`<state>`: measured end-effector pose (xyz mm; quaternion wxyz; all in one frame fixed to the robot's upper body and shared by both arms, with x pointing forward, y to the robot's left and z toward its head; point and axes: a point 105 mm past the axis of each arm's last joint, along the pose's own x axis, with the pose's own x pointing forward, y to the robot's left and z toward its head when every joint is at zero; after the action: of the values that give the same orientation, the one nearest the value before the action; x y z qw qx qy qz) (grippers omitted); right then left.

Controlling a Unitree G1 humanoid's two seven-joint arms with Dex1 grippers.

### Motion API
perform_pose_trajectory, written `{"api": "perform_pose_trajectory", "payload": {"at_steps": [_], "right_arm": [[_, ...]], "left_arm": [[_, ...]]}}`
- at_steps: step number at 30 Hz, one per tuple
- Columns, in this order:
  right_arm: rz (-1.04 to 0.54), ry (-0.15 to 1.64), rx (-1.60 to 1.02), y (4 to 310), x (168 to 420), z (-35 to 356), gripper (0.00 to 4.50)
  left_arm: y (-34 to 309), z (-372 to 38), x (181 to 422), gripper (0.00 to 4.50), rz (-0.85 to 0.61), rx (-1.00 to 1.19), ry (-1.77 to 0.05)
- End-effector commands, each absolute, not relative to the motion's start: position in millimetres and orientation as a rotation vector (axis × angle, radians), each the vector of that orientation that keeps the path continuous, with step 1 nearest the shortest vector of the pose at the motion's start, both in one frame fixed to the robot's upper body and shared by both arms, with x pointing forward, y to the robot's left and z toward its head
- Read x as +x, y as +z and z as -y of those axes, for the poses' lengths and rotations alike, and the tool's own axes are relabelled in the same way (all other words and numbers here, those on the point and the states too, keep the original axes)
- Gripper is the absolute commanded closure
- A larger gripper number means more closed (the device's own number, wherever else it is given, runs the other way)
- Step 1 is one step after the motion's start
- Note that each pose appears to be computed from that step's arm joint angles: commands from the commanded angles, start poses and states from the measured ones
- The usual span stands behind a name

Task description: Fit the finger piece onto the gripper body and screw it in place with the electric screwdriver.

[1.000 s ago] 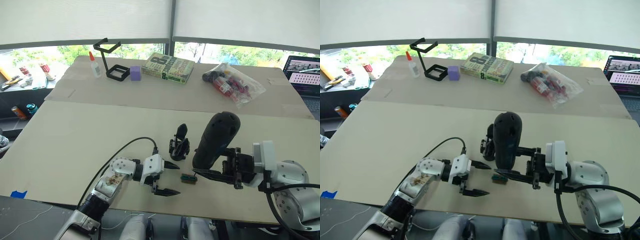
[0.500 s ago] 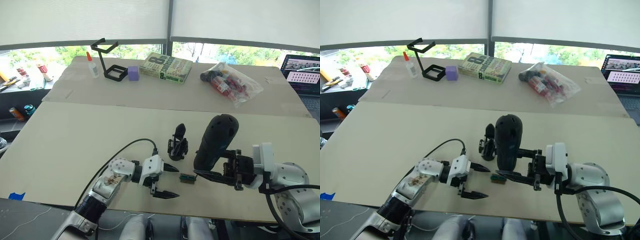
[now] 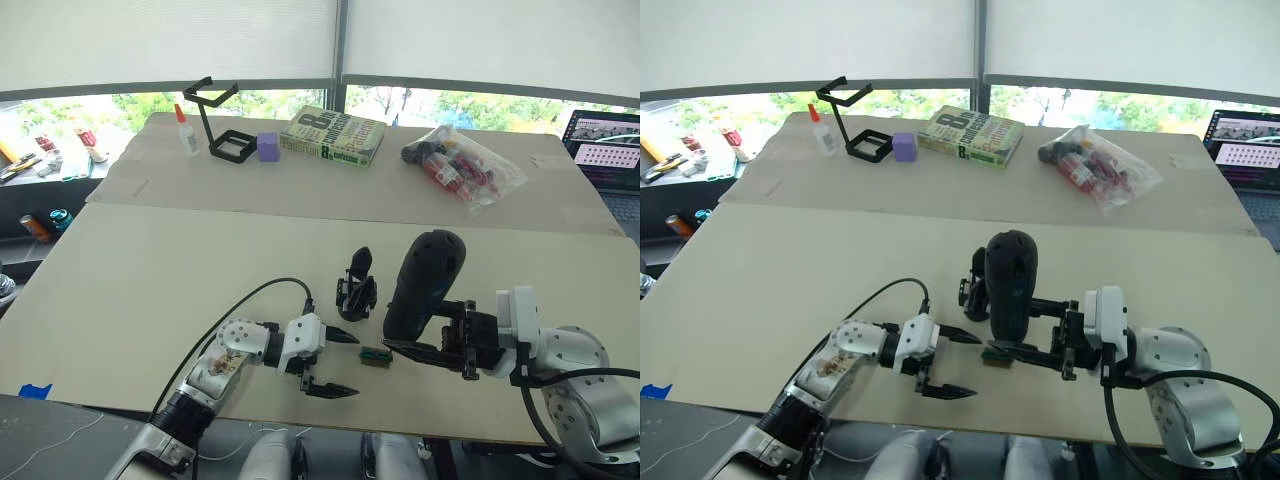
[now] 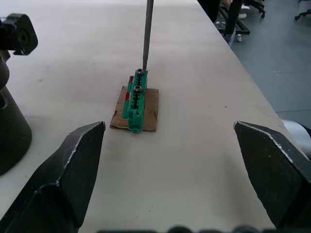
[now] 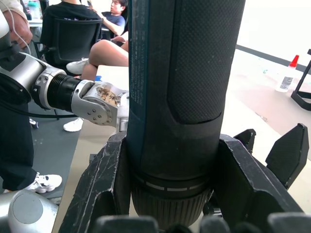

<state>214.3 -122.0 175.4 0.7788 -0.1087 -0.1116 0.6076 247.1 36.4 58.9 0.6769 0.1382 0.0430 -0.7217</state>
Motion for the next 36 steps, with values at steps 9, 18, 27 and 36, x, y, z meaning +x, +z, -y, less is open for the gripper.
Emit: {"api": "perform_pose_trajectory", "payload": {"at_steps": [9,18,27,36], "right_arm": [[0.307,1.311,-0.283,184.8,211.2,123.6,2.57],[0.304,1.307,-0.287,183.9,210.7,124.9,2.57],[0.301,1.307,-0.282,181.2,211.6,124.1,2.57],[0.288,1.316,-0.269,178.3,211.9,120.5,2.57]], "left_arm": [[38.0,-38.1,242.6,0.00,-0.159,0.304,-1.624],[39.1,-38.5,242.4,0.00,-0.160,0.303,-1.626],[40.3,-38.5,242.3,0.00,-0.159,0.302,-1.631],[41.6,-38.0,242.5,0.00,-0.158,0.301,-1.631]]}}
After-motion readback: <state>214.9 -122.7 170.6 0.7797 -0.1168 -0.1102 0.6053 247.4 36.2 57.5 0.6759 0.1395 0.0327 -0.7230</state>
